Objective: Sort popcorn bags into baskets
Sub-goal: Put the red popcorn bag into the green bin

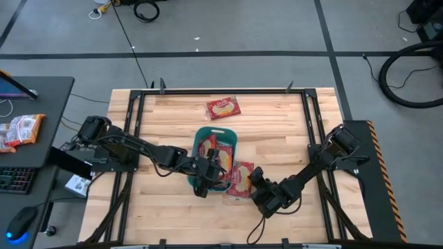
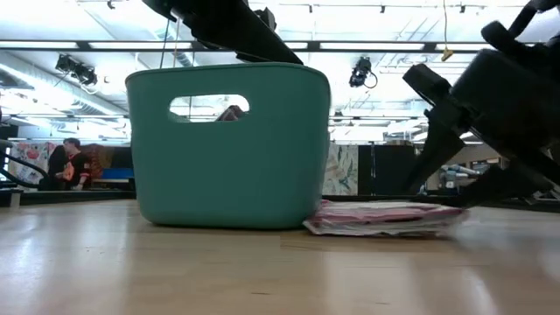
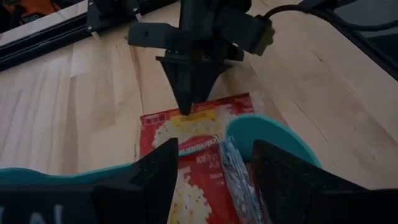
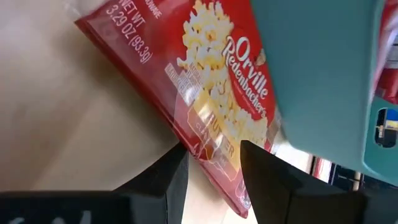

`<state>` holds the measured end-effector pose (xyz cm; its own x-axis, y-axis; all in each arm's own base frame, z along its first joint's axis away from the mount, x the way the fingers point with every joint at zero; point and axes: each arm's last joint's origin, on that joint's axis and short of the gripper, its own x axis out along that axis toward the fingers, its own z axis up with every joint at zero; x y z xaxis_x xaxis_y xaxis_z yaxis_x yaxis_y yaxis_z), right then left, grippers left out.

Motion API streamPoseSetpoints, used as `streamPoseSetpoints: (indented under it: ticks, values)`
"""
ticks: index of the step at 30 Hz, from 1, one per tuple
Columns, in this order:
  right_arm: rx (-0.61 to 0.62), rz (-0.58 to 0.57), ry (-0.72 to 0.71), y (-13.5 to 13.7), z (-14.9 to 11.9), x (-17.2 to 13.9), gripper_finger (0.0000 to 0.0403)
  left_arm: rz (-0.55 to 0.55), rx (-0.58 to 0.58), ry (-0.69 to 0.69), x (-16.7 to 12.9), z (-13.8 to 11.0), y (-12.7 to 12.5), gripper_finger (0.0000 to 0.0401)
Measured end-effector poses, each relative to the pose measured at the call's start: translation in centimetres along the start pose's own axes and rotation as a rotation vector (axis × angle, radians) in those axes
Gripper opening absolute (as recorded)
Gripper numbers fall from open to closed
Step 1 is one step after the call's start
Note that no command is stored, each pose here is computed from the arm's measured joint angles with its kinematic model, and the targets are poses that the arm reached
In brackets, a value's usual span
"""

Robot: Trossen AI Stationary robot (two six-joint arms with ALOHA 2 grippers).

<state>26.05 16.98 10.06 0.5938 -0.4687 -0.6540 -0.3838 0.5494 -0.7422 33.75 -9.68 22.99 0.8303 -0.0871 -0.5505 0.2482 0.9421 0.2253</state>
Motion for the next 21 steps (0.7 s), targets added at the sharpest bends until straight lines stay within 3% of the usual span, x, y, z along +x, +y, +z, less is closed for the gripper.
streamPoseSetpoints:
  ticks: [7, 21]
  values:
    - [0.046, -0.065, -0.023, -0.2, 0.39, 0.04, 0.015, -0.001, 0.002, 0.008, 0.0, -0.08, -0.01, 0.0208]
    - [0.051, 0.03, -0.075, -0.62, 0.89, 0.67, 0.015, -0.002, 0.003, 0.012, -0.02, -0.11, -0.02, 0.0208]
